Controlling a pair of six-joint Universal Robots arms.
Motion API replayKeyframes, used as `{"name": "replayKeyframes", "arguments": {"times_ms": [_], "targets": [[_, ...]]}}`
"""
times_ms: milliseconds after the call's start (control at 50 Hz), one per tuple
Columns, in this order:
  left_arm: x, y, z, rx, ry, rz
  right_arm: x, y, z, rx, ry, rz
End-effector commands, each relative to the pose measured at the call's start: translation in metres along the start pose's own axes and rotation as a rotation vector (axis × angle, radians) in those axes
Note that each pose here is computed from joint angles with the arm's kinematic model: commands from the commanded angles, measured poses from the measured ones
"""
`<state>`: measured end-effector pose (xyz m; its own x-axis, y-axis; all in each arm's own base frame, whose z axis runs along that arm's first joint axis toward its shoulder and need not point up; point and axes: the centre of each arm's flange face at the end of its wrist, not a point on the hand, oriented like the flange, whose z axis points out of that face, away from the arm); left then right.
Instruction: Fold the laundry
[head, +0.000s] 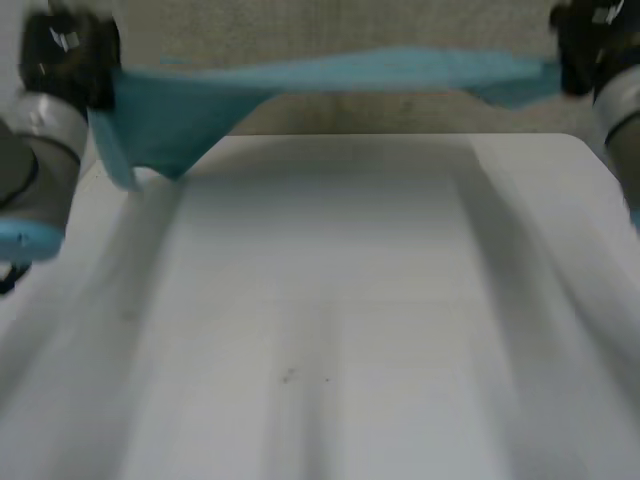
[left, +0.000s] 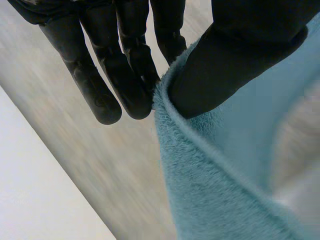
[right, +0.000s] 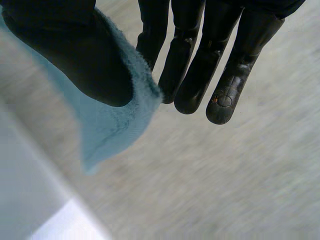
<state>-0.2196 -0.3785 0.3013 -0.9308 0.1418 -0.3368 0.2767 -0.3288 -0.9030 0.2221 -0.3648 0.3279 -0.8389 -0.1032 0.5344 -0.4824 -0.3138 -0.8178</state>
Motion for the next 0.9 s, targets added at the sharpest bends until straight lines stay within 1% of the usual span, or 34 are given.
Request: {"name": "replayKeyframes", "arguments": {"times_ms": [20, 40, 60, 80, 100, 120, 160, 200, 320, 420, 640, 760, 900], "targets": [[0.028, 0.071, -0.051, -0.260, 0.118, -0.003, -0.034, 0.056, -0.037, -0.204, -0.131, 0.005], [0.034, 0.084, -0.062, -0.311, 0.135, -0.005, -0.042, 0.067, -0.047, -0.242, -0.165, 0.008], [0.034, 0.084, -0.062, -0.311, 0.135, -0.005, -0.042, 0.067, -0.047, -0.242, -0.166, 0.008], [0.039, 0.098, -0.073, -0.364, 0.154, -0.007, -0.046, 0.077, -0.054, -0.271, -0.195, 0.013], [0.039, 0.098, -0.073, -0.365, 0.155, -0.007, -0.046, 0.077, -0.054, -0.272, -0.196, 0.013], [0.044, 0.109, -0.083, -0.405, 0.172, -0.011, -0.049, 0.086, -0.059, -0.296, -0.219, 0.020], [0.047, 0.117, -0.090, -0.438, 0.185, -0.011, -0.047, 0.094, -0.062, -0.313, -0.228, 0.026], [0.052, 0.129, -0.097, -0.478, 0.202, -0.005, -0.036, 0.102, -0.060, -0.327, -0.210, 0.036], [0.056, 0.140, -0.097, -0.496, 0.210, 0.009, -0.021, 0.093, -0.057, -0.302, -0.164, 0.068], [0.060, 0.154, -0.095, -0.499, 0.206, 0.011, -0.004, 0.090, -0.054, -0.295, -0.113, 0.129], [0.060, 0.159, -0.102, -0.522, 0.206, 0.019, 0.014, 0.096, -0.050, -0.296, -0.061, 0.135], [0.052, 0.152, -0.098, -0.504, 0.176, 0.024, 0.032, 0.102, -0.043, -0.305, -0.012, 0.131], [0.046, 0.148, -0.103, -0.512, 0.165, 0.025, 0.035, 0.107, -0.041, -0.313, -0.004, 0.128]]}}
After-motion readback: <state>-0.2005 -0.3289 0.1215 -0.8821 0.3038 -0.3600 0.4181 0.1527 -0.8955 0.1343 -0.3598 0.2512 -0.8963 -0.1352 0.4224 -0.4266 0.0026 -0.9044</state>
